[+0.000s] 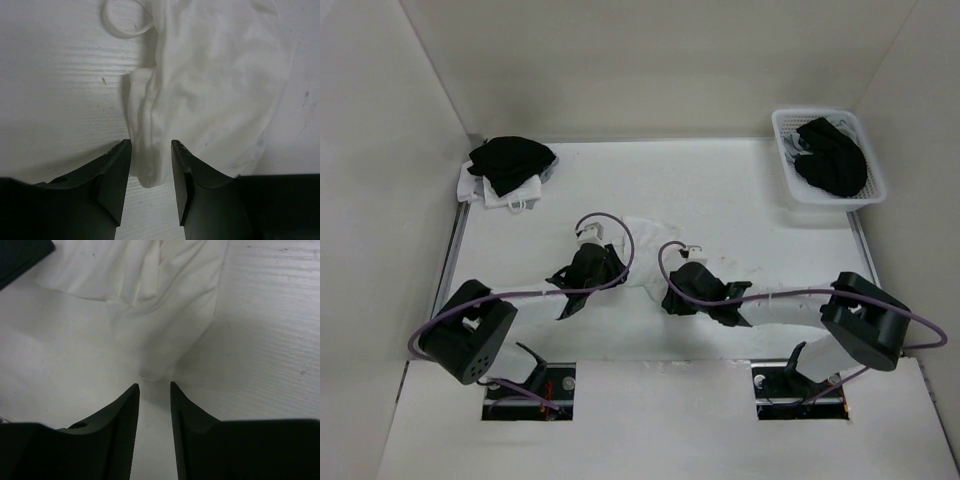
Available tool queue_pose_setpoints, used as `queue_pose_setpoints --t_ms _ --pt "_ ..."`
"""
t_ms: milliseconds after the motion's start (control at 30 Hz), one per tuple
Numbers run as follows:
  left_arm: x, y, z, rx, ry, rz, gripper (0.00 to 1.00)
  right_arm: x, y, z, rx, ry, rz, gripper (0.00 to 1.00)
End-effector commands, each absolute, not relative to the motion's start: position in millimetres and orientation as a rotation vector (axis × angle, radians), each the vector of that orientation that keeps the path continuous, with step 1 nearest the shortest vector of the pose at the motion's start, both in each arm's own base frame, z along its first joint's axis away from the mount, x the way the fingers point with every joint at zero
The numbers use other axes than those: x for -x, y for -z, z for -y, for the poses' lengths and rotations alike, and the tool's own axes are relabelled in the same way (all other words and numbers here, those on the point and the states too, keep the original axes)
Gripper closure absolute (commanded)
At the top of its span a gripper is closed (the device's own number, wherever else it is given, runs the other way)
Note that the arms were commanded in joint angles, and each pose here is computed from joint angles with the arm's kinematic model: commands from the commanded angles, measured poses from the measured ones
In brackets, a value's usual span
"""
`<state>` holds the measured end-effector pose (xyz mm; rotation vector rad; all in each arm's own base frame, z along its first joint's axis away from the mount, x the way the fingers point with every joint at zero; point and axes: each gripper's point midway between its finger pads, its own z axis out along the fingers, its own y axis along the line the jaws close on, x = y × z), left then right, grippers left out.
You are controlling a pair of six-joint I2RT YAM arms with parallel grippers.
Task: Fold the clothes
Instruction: Move the tank top to the center of the board, then flatten the tank top out
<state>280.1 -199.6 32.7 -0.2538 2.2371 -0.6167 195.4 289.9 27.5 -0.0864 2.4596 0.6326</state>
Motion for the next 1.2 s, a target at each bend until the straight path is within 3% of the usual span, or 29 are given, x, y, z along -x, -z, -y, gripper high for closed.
queue_pose_setpoints --t_ms 0,133,167,300,467,667,867,1000,1167 --pt "-294.0 -45.4 214.8 0.198 0.638 -2.203 0.67 -211.5 -47.0 -316.4 0.036 -0.714 -2.369 0.68" --pt "-303.6 -51.4 217.8 0.214 0.656 -2.182 0.84 -216.1 -46.2 -322.8 0.023 -0.738 -2.347 0.83" --pt "-306.0 -56.3 218.9 0.217 0.665 -2.168 0.87 -217.1 -47.4 -323.5 0.019 -0.746 -2.336 0.89" --pt "-314.9 -96.9 229.1 0.211 0.732 -2.067 0.94 -223.9 -65.8 -320.0 -0.010 -0.767 -2.259 0.99" --pt "-312.7 -156.7 231.2 0.193 0.811 -1.935 0.95 -218.0 -125.6 -308.6 -0.010 -0.839 -2.116 1.00" --pt "-297.3 -259.9 207.7 0.217 0.868 -1.721 0.96 -176.0 -252.1 -270.0 0.025 -1.004 -1.866 1.00" --pt "-279.4 -349.7 174.6 0.266 0.897 -1.534 0.94 -136.6 -335.0 -243.2 0.060 -1.197 -1.693 0.99" --pt "-279.0 -365.1 163.0 0.293 0.885 -1.510 0.93 -134.4 -315.3 -250.3 0.071 -1.198 -1.737 0.99" --pt "-312.4 -325.5 163.7 0.361 0.844 -1.600 0.93 -189.2 -283.1 -248.0 0.002 -1.034 -1.781 0.99"
